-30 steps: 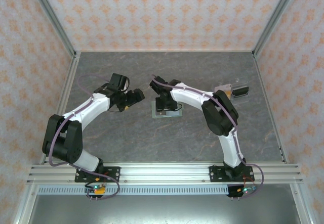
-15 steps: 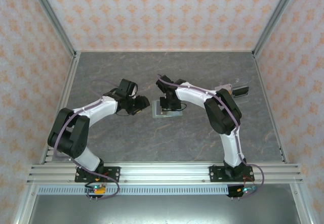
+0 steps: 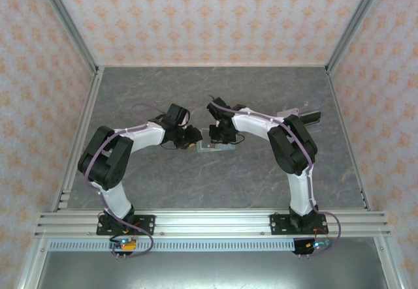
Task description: Take the credit cards out of the card holder
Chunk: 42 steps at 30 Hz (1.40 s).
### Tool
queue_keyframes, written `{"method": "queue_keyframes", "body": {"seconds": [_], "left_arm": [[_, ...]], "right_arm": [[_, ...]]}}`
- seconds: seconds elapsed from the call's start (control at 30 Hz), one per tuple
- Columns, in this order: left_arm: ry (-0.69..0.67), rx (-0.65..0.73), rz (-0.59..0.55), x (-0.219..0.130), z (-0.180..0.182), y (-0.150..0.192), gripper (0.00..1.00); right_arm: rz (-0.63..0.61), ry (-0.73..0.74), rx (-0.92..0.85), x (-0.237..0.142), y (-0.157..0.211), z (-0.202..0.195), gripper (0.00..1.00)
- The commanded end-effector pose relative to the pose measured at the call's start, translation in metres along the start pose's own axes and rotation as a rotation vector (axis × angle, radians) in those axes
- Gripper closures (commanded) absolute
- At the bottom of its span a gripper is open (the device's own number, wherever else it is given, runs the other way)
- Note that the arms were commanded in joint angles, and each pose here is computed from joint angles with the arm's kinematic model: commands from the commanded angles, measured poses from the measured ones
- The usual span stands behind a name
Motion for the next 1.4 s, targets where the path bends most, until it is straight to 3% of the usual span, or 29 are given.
{"method": "queue_keyframes", "body": {"seconds": [0.0,0.43,0.8,1.13,1.37], "left_arm": [[0.02,0.012,-0.009,0.005,-0.012,-0.007,0.69],[-0.004,0.014,0.019,0.015,-0.011,-0.009,0.77],[-0.008,0.015,0.046,0.023,-0.008,-0.006,0.76],[0.073,0.029,0.071,0.025,-0.022,-0.005,0.78],[0.038,0.072,0.064,0.019,-0.02,-0.007,0.94]], "right_arm": [[0.035,0.114,0.045,0.028,0.01,-0.035,0.84],[0.049,0.098,0.057,0.033,0.012,-0.036,0.85],[0.055,0.098,0.063,0.035,0.013,-0.036,0.85],[0.068,0.07,0.065,0.034,0.015,-0.032,0.85],[0.038,0.014,0.05,0.024,0.012,-0.025,0.82]]}}
Point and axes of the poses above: each hand's point on the last joint's axis, 136 mm out from that joint toward the fingers, its own x axis out along the fingers, its own z axis along the line the jaws close on, y = z × x, the point moved 2 cm from there along -x, back along the fingers, and after that the axes turned 6 degrees about x, right-handed, at the moved point
